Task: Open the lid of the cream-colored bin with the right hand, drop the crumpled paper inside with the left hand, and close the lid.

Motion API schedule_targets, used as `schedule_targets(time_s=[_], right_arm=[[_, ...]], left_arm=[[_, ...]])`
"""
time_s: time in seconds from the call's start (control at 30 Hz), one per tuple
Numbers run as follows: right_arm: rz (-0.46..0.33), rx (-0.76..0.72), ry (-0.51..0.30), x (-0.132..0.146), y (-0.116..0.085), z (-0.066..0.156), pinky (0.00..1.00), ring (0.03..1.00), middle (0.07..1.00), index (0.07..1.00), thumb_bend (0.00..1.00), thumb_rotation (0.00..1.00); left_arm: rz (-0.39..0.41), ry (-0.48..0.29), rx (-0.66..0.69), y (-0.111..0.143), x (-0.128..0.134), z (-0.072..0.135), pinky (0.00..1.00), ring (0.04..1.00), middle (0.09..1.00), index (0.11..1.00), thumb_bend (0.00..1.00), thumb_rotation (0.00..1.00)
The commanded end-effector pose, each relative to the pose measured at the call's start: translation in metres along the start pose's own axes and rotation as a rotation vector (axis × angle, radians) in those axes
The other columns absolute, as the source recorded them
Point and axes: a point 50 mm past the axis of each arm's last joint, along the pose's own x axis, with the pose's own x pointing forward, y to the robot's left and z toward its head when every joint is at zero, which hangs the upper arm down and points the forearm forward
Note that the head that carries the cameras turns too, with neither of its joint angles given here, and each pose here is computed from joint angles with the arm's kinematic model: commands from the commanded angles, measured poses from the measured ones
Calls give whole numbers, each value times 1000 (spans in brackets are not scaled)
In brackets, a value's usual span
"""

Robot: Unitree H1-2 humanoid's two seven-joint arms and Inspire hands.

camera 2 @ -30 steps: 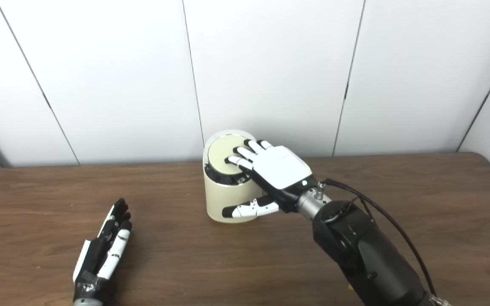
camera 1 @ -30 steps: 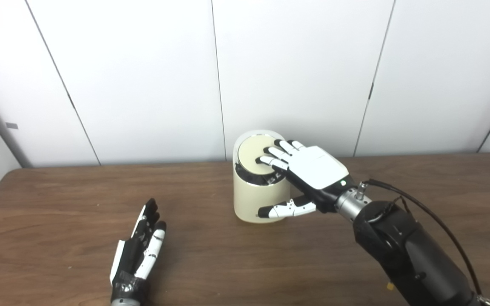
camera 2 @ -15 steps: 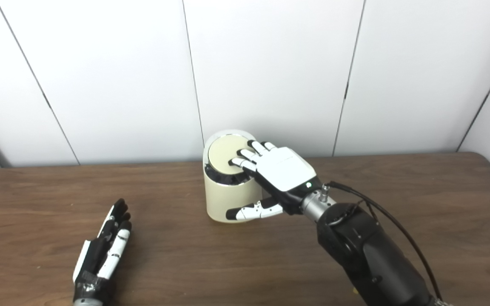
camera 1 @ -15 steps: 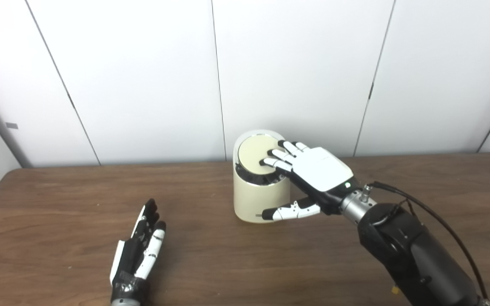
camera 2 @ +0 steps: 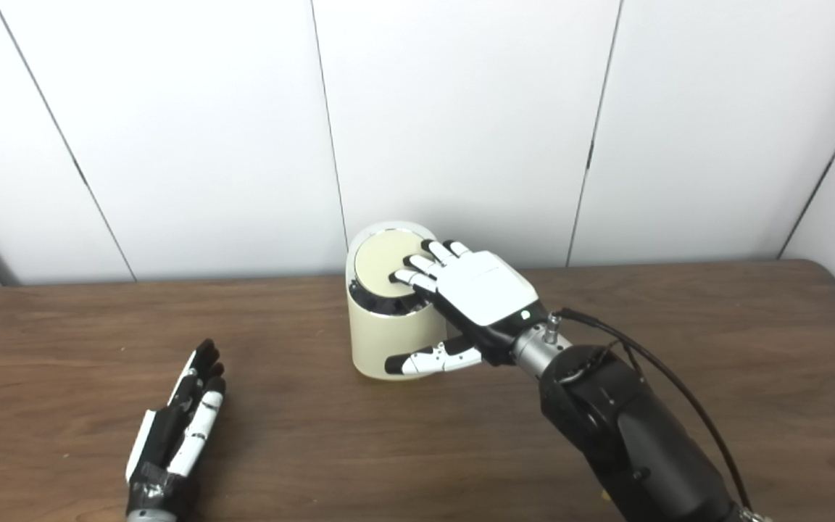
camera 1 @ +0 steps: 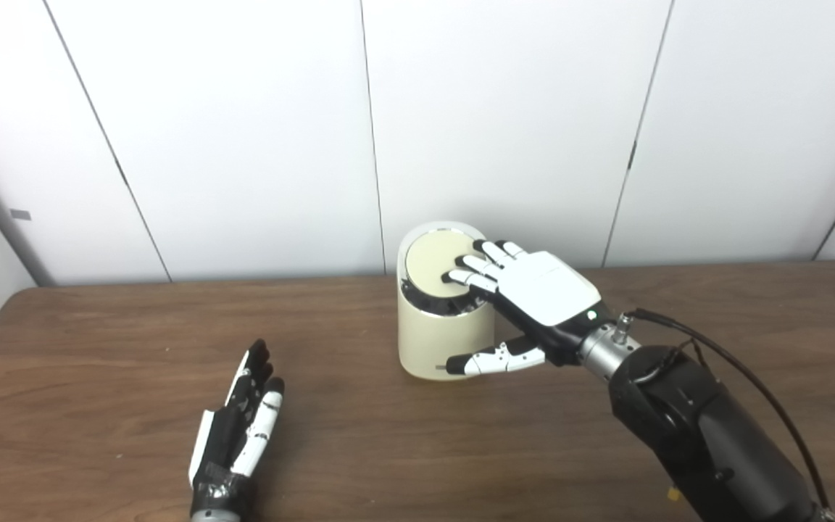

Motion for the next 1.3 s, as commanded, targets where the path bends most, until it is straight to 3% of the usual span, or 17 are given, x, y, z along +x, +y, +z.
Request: schedule_targets(time_s=[0.0, 0.53, 1.03, 1.27], right_arm=[[14, -22, 7, 6, -8, -7, 991, 1000, 937, 858, 571, 1000], [88, -23, 38, 6, -8, -8, 1000, 1000, 912, 863, 603, 1000], [35, 1, 33, 6, -12, -8, 1000, 1000, 945, 884, 596, 1000], [-50, 51, 35, 5, -23, -5, 1000, 1000, 966, 924, 584, 1000]], left_arm=[[5, 97, -36, -8, -23, -25, 1000, 1000, 1000, 1000, 311, 559], [3, 95, -23, -7, -23, -25, 1000, 1000, 1000, 1000, 305, 571], [2, 96, -22, -8, -23, -25, 1000, 1000, 1000, 1000, 308, 554], [-5, 98, -11, -8, -23, -25, 1000, 1000, 1000, 1000, 300, 556]])
